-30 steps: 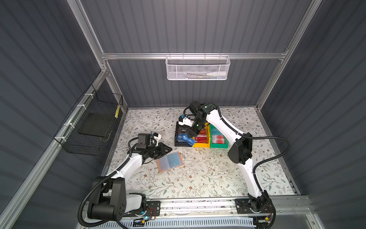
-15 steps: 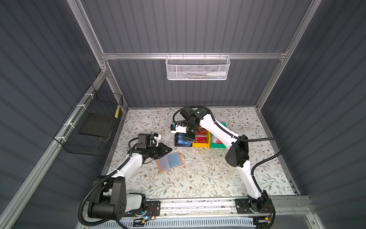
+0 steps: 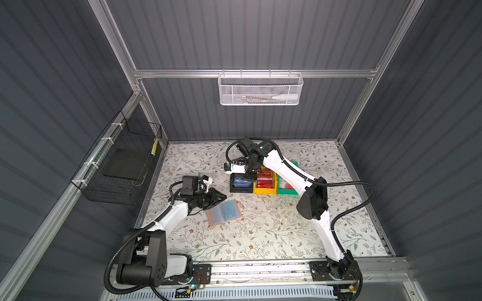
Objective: Take the credit cards out of the card holder
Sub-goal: Place the credit card in the storage box, then take out the credit card from the card holder.
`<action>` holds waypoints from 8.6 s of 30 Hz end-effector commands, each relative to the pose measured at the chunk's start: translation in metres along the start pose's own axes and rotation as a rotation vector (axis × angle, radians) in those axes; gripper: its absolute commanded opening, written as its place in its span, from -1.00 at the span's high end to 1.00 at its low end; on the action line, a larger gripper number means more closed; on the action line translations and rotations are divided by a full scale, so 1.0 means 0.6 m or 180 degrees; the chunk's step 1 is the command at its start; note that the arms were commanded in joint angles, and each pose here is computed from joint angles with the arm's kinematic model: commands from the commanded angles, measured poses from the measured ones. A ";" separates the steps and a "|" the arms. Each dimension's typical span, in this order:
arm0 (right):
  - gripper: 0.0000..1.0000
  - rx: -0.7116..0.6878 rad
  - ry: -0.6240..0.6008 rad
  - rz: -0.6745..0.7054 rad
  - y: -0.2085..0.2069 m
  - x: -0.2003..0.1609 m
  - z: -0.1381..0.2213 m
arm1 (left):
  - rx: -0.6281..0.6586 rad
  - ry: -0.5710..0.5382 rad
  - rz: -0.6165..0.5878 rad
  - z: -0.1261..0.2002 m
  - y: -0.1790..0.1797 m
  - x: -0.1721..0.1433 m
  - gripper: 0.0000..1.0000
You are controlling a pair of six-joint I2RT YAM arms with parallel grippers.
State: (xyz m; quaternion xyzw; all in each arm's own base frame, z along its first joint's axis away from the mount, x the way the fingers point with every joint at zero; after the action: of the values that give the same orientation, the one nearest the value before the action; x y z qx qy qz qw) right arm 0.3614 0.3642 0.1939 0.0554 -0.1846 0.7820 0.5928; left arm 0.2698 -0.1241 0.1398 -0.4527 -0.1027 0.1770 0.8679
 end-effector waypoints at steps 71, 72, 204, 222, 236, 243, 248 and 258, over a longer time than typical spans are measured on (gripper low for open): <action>0.27 0.0237 0.0025 -0.0327 0.007 -0.023 -0.134 | 0.0146 -0.0019 0.0029 -0.009 0.036 0.009 0.56; 0.27 0.0250 0.0029 -0.0334 0.007 -0.026 -0.137 | 0.0152 -0.0019 0.0033 -0.010 0.037 0.009 0.55; 0.21 0.0334 -0.0291 -0.2129 0.117 0.024 0.002 | 0.0811 0.0045 0.0425 -0.015 0.132 -0.034 0.56; 0.52 0.1131 0.0226 -0.2318 0.201 0.028 -0.175 | 0.1190 -0.0079 0.0580 0.004 0.161 -0.052 0.54; 0.58 0.0885 0.0309 -0.2214 0.168 0.023 -0.178 | 0.1412 -0.0048 0.0655 -0.006 0.196 -0.055 0.54; 0.67 0.0849 0.0382 -0.2261 0.146 0.008 -0.188 | 0.1435 -0.0020 0.0674 -0.014 0.209 -0.058 0.54; 0.71 0.0922 0.0364 -0.2290 0.148 0.011 -0.199 | 0.1443 0.0002 0.0683 -0.017 0.214 -0.059 0.54; 0.73 0.0805 0.0329 -0.2218 0.144 0.024 -0.173 | 0.1424 0.0021 0.0676 -0.020 0.217 -0.060 0.55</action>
State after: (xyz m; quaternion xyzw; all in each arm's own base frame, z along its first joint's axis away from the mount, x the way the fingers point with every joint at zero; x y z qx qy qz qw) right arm 0.2945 0.3940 0.0679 0.1528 -0.0240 0.5449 0.8241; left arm 0.2445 -0.0964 0.0617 -0.3442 -0.0659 0.2443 0.9042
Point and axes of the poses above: each gripper's point midway between its finger pads, its own z axis back along the fingers, its own y axis along the line the jaws close on, x = y × z, the point moved 5 cm from there along z, back along the fingers, and after that the axes turned 14 degrees about z, right-handed, at the moved point
